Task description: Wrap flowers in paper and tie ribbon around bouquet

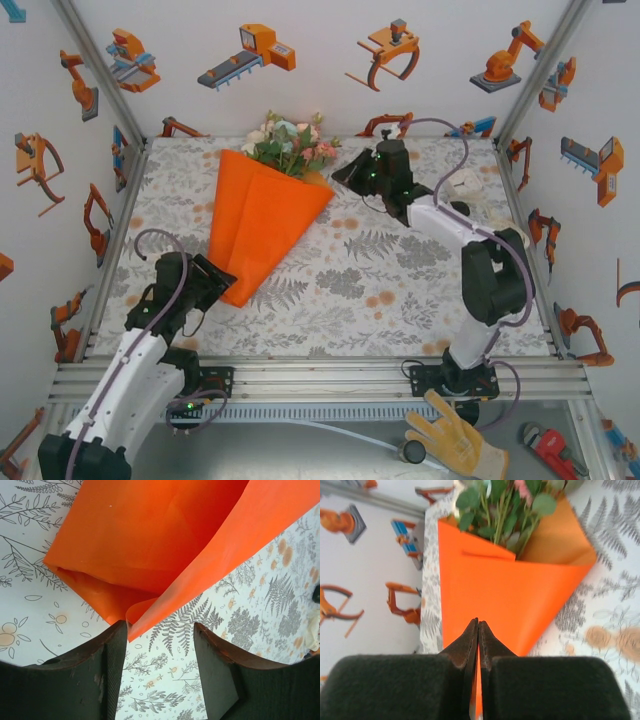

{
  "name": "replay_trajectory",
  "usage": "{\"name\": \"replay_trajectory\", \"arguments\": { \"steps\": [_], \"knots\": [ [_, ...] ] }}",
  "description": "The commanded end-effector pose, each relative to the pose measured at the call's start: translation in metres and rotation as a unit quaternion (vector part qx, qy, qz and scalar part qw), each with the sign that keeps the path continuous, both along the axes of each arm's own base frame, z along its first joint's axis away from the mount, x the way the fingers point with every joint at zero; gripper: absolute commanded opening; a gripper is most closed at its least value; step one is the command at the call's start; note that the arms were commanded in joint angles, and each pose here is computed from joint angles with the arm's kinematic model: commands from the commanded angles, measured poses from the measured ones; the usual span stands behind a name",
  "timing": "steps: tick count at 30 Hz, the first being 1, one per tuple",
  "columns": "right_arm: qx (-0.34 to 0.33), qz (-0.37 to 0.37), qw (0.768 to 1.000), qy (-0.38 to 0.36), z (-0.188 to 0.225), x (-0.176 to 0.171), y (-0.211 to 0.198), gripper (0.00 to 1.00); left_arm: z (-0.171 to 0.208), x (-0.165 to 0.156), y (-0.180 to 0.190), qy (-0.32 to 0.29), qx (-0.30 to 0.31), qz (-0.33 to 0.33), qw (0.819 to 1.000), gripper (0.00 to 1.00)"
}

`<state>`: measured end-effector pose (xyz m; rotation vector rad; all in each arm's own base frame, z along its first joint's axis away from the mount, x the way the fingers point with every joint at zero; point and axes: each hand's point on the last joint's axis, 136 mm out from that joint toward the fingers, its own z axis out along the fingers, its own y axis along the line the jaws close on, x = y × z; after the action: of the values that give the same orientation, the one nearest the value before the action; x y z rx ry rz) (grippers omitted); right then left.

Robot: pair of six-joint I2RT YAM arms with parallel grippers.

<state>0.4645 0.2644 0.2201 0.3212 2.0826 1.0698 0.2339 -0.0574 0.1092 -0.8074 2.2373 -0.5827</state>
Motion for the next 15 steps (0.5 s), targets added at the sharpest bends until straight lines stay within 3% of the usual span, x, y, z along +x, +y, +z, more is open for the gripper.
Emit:
{"name": "replay_trajectory", "arguments": {
  "steps": [1, 5, 10, 13, 15],
  "knots": [
    [-0.062, 0.023, 0.998, -0.005, -0.005, -0.031, 0.0, 0.07, 0.025, 0.001, 0.008, -0.023, 0.012, 0.009, 1.0, 0.55],
    [-0.137, 0.027, 0.99, -0.019, -0.005, -0.063, -0.016, 0.17, 0.056, 0.015, 0.027, -0.055, 0.051, 0.035, 0.997, 0.55],
    [-0.235, -0.025, 0.971, -0.013, -0.009, -0.071, -0.074, 0.23, 0.081, 0.051, 0.03, -0.072, 0.053, 0.032, 0.995, 0.55],
    [-0.277, -0.061, 0.959, 0.012, -0.008, -0.055, -0.127, 0.48, 0.115, 0.076, -0.008, -0.134, 0.01, -0.066, 0.989, 0.55],
    [-0.294, -0.077, 0.952, 0.04, -0.012, -0.036, -0.165, 0.59, 0.145, 0.084, -0.043, -0.192, -0.027, -0.15, 0.969, 0.56]
  ]
}}
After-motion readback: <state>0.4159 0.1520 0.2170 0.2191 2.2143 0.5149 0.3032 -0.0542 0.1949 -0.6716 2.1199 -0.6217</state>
